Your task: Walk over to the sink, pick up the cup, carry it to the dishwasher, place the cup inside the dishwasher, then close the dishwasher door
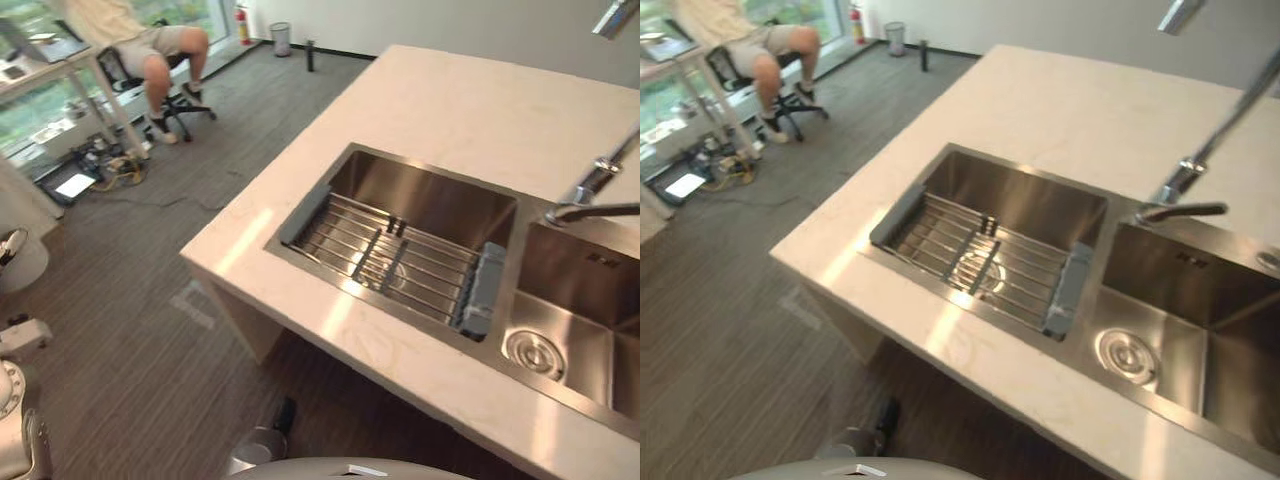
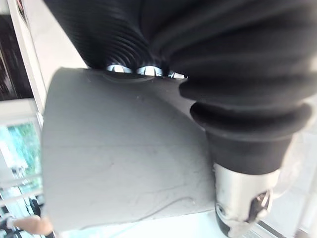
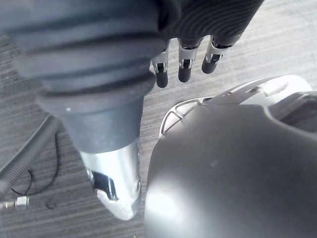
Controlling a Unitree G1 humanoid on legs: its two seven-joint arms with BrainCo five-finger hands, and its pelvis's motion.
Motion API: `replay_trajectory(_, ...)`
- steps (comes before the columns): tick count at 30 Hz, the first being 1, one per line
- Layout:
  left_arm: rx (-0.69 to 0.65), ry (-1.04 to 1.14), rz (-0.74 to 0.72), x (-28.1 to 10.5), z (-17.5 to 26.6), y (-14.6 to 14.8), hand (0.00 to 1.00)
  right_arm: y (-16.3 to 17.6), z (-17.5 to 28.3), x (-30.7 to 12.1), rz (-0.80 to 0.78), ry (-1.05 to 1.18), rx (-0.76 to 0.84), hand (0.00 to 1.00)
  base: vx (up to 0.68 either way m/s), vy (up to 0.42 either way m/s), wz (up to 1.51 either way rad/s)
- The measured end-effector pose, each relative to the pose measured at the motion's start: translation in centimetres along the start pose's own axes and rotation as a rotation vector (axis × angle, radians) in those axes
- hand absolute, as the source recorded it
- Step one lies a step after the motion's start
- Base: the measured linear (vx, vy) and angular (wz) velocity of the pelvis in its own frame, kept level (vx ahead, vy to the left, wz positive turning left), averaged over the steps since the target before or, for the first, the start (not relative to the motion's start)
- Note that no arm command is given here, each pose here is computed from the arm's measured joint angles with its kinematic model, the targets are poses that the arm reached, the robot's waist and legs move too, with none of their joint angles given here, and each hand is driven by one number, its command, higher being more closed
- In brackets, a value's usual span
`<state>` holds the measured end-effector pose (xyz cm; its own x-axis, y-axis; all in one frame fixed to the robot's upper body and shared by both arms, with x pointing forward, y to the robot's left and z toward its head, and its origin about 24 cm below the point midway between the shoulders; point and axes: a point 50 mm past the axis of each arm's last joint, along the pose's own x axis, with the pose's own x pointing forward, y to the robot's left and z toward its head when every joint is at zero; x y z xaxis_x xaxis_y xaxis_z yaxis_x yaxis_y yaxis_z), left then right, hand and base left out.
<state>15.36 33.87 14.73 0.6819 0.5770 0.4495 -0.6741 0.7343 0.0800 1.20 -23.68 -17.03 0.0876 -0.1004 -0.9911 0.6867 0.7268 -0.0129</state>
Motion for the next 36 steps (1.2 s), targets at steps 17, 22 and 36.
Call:
replay_trajectory(17, -0.333, 0.006, -0.429, -2.3, 0.6, -13.3, 1.00, -1.5, 3.2, -0.6, -0.053, -0.062, -0.064, 0.00, -0.05, 0.060, 1.19)
replay_trajectory(22, -0.375, -0.012, -0.481, -2.1, 1.6, -13.5, 1.00, -0.3, 2.1, -0.5, -0.039, -0.067, 0.026, 0.00, -0.07, 0.249, 0.68)
replay_trajectory(36, -0.508, 0.097, -0.413, -4.4, 0.6, -14.3, 1.00, 0.6, 0.0, -0.1, -0.015, -0.062, -0.012, 0.00, -0.10, 0.036, 0.47)
